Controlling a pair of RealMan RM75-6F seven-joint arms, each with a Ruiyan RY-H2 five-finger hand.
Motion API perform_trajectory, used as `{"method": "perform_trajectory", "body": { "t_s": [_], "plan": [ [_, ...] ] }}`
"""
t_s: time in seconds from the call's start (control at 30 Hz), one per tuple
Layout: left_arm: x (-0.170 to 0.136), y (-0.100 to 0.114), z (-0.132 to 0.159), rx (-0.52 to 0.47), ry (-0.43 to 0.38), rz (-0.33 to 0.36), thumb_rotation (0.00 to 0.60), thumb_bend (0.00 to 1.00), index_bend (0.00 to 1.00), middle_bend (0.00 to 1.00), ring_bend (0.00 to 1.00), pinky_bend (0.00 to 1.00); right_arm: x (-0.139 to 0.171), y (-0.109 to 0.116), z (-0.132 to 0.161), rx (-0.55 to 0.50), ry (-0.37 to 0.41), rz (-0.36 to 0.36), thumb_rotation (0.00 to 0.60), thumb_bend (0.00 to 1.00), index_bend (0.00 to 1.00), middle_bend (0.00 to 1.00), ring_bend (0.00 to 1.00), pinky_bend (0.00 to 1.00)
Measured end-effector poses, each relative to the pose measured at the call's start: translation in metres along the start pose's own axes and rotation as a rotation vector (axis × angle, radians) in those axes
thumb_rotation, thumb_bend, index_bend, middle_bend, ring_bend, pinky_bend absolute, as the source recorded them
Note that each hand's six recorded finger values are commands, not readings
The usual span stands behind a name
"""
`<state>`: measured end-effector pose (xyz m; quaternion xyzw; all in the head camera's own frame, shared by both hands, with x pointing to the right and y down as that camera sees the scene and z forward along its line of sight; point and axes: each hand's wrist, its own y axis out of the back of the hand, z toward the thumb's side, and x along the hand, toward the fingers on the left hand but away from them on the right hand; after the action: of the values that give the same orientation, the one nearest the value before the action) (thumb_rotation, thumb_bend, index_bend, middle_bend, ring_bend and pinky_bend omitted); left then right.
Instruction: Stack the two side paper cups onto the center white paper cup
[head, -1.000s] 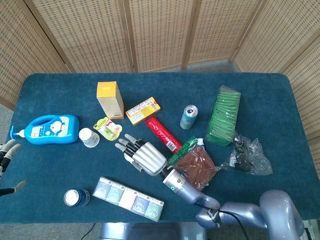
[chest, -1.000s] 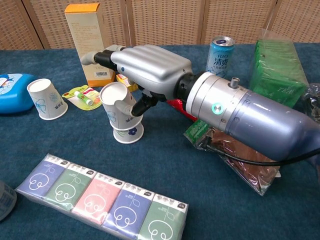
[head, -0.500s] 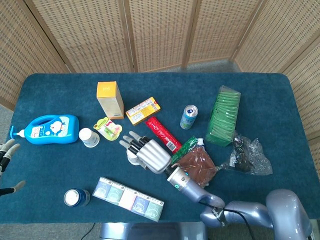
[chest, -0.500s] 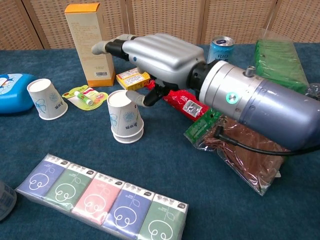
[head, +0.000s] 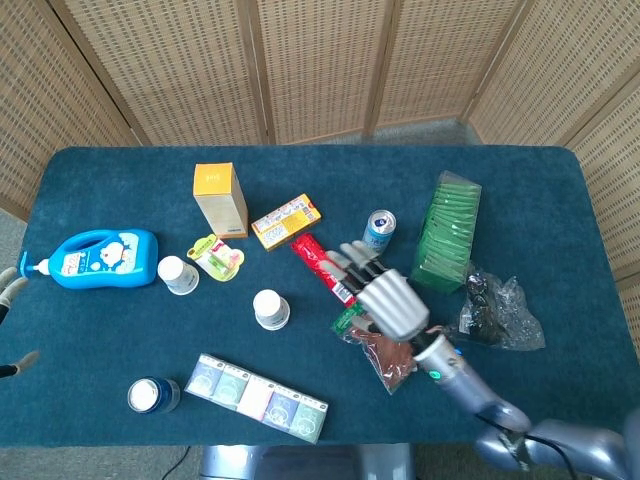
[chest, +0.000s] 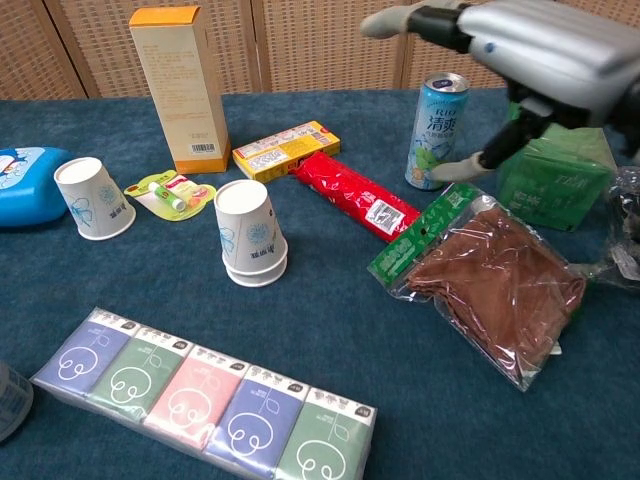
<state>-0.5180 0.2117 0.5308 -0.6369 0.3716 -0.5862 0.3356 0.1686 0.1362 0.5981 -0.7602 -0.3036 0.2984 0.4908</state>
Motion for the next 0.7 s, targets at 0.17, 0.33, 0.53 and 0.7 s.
{"method": "perform_trajectory", "body": {
  "t_s": [0.17, 0.33, 0.53, 0.7],
  "plan": [
    [0.008, -0.003, -0.003, 0.024, 0.004, -0.025, 0.600, 0.23, 0.00, 0.00, 0.00, 0.00, 0.033, 0.014, -0.034, -0.007, -0.068, -0.006, 0.600, 0.06, 0.00, 0.00, 0.00, 0.13],
    [0.013, -0.005, 0.000, 0.041, 0.002, -0.031, 0.600, 0.23, 0.00, 0.00, 0.00, 0.00, 0.054, 0.016, -0.063, -0.015, -0.120, -0.002, 0.599, 0.07, 0.00, 0.00, 0.00, 0.13],
    [0.020, -0.008, 0.009, 0.063, -0.011, -0.040, 0.600, 0.23, 0.00, 0.00, 0.00, 0.00, 0.081, 0.015, -0.096, -0.017, -0.182, -0.005, 0.600, 0.07, 0.00, 0.00, 0.00, 0.13],
    [0.031, -0.014, 0.023, 0.093, -0.034, -0.066, 0.600, 0.23, 0.00, 0.00, 0.00, 0.00, 0.108, 0.017, -0.125, 0.011, -0.263, -0.019, 0.600, 0.07, 0.00, 0.00, 0.00, 0.13]
  ]
}}
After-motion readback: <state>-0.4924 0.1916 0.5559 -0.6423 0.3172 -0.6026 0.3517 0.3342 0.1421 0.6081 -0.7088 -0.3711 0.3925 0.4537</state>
